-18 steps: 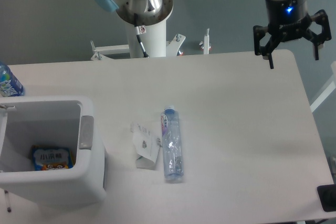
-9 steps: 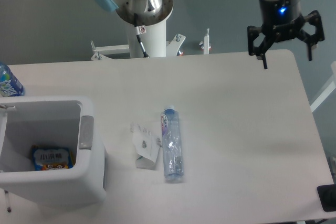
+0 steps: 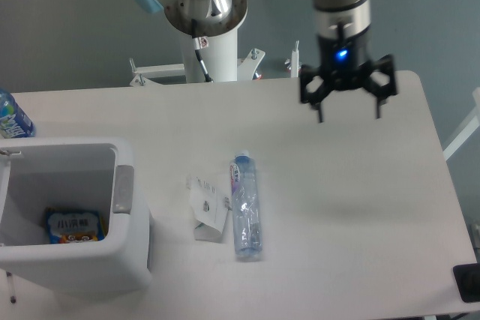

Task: Place the trash in the trash can
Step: 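Move the open gripper over the crumpled white tissue, then lower the gripper and close it on the white tissue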

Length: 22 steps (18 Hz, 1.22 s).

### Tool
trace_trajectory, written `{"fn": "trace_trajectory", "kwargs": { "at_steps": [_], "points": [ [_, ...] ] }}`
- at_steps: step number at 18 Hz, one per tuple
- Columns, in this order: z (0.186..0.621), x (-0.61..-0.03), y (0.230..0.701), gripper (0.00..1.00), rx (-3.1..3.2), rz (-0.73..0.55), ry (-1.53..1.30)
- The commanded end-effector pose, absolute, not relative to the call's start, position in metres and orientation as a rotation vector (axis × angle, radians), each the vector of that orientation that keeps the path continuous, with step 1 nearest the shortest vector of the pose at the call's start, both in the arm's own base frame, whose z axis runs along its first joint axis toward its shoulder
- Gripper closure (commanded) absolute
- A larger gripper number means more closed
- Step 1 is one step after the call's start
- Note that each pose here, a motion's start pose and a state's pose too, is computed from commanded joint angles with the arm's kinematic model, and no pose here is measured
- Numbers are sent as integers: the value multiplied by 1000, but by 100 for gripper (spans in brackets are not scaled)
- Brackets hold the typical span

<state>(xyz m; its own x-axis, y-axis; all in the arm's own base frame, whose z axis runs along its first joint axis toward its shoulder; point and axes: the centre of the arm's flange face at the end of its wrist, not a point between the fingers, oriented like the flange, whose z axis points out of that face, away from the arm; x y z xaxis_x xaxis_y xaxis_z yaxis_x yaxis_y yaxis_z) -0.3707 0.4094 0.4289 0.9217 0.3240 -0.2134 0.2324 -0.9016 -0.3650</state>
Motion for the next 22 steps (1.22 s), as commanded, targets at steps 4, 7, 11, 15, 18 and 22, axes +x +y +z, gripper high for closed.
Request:
{"fn": "trace_trajectory", "kwargs": {
  "at_steps": [4,7,11,15,18,22],
  "points": [
    [380,-327,421,0,-2815,254,-439],
    [349,-292,433,0,-2869,180,-365],
    [309,-266,466,0,-2924,87,-329],
    [282,-259,495,0,-2925,64,-311],
    [269,-256,506,0,-2921,58,-328],
    [256,-253,525,0,-2931,45,-342]
  ]
}}
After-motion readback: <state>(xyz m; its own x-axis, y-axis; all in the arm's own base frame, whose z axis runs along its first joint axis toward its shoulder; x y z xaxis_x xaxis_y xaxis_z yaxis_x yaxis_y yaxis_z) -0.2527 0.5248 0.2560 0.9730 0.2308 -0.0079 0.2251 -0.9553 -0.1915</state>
